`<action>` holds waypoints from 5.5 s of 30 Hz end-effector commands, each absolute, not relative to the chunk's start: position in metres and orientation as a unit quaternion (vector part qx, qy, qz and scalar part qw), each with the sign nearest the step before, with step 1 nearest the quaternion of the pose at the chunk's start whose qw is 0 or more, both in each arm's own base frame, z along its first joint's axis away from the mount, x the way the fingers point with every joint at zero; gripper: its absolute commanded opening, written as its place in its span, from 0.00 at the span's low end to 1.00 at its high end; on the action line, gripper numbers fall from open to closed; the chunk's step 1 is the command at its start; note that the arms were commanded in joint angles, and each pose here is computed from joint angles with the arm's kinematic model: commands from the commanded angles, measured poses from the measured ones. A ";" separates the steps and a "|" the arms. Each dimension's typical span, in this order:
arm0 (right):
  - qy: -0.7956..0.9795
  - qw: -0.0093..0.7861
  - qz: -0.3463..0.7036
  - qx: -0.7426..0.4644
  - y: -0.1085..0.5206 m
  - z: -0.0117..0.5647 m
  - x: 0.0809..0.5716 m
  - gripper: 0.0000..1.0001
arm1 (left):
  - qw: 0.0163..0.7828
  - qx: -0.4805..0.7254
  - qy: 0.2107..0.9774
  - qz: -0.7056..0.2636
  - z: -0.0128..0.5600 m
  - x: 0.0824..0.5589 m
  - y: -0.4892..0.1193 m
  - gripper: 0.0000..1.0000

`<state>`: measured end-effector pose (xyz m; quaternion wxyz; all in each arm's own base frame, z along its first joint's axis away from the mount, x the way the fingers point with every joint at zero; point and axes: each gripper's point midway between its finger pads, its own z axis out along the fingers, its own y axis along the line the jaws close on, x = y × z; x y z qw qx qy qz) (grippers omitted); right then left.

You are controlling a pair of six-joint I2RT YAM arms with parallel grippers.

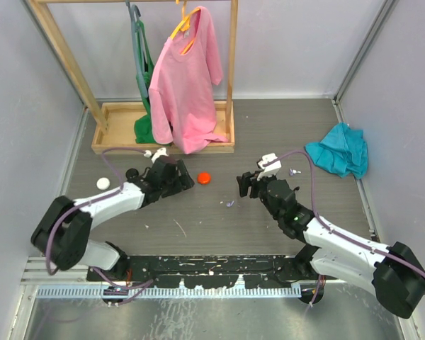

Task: Insert the wireless bluetooth earbuds into the charging case
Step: Place the charging case at the center of the board, then move the charging case to the center of the board, then pick up the charging case at the center of the board.

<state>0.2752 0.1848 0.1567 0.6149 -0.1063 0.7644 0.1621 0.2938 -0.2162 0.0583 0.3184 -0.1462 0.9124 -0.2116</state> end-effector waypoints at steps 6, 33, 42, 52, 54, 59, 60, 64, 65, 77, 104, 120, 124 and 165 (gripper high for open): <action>0.756 0.625 0.171 -0.094 0.190 0.164 0.282 0.72 | 0.405 -0.166 0.898 -0.046 0.102 0.285 -0.125 0.83; 0.763 0.617 0.164 -0.097 0.190 0.159 0.282 0.72 | 0.289 -0.067 0.949 -0.106 0.045 0.335 -0.133 0.72; 0.764 0.617 0.162 -0.098 0.189 0.160 0.283 0.72 | 0.279 0.033 0.943 -0.180 0.062 0.310 -0.173 0.69; 0.765 0.616 0.160 -0.100 0.189 0.159 0.283 0.72 | 0.311 -0.018 0.941 -0.134 0.083 0.295 -0.163 0.76; 0.765 0.616 0.160 -0.099 0.189 0.159 0.283 0.72 | 0.314 -0.040 0.942 -0.109 0.081 0.293 -0.157 0.79; 0.767 0.614 0.158 -0.100 0.189 0.158 0.283 0.72 | 0.333 -0.078 0.938 -0.055 0.075 0.289 -0.154 0.84; 0.766 0.615 0.158 -0.100 0.189 0.158 0.283 0.72 | 0.334 -0.089 0.937 -0.047 0.073 0.288 -0.154 0.85; 0.767 0.614 0.156 -0.100 0.189 0.157 0.283 0.72 | 0.346 -0.126 0.929 -0.030 0.066 0.287 -0.157 0.86; 0.767 0.614 0.156 -0.100 0.189 0.157 0.283 0.72 | 0.348 -0.132 0.928 -0.026 0.064 0.287 -0.158 0.87; 0.771 0.610 0.152 -0.102 0.190 0.154 0.284 0.72 | 0.344 -0.206 0.916 0.004 0.038 0.290 -0.156 0.72; 0.767 0.607 0.173 -0.113 0.196 0.165 0.280 0.72 | 0.345 -0.180 0.921 -0.021 0.027 0.283 -0.159 0.45; 0.795 0.524 0.243 -0.185 0.239 0.185 0.266 0.73 | 0.466 0.004 0.866 -0.181 0.101 0.291 -0.206 0.34; 0.807 0.487 0.273 -0.194 0.255 0.185 0.264 0.73 | 0.506 0.053 0.837 -0.202 0.120 0.286 -0.214 0.34; 0.771 0.279 0.520 -0.240 0.346 0.212 0.224 0.49 | 0.645 0.415 0.581 -0.273 0.211 0.213 -0.272 0.29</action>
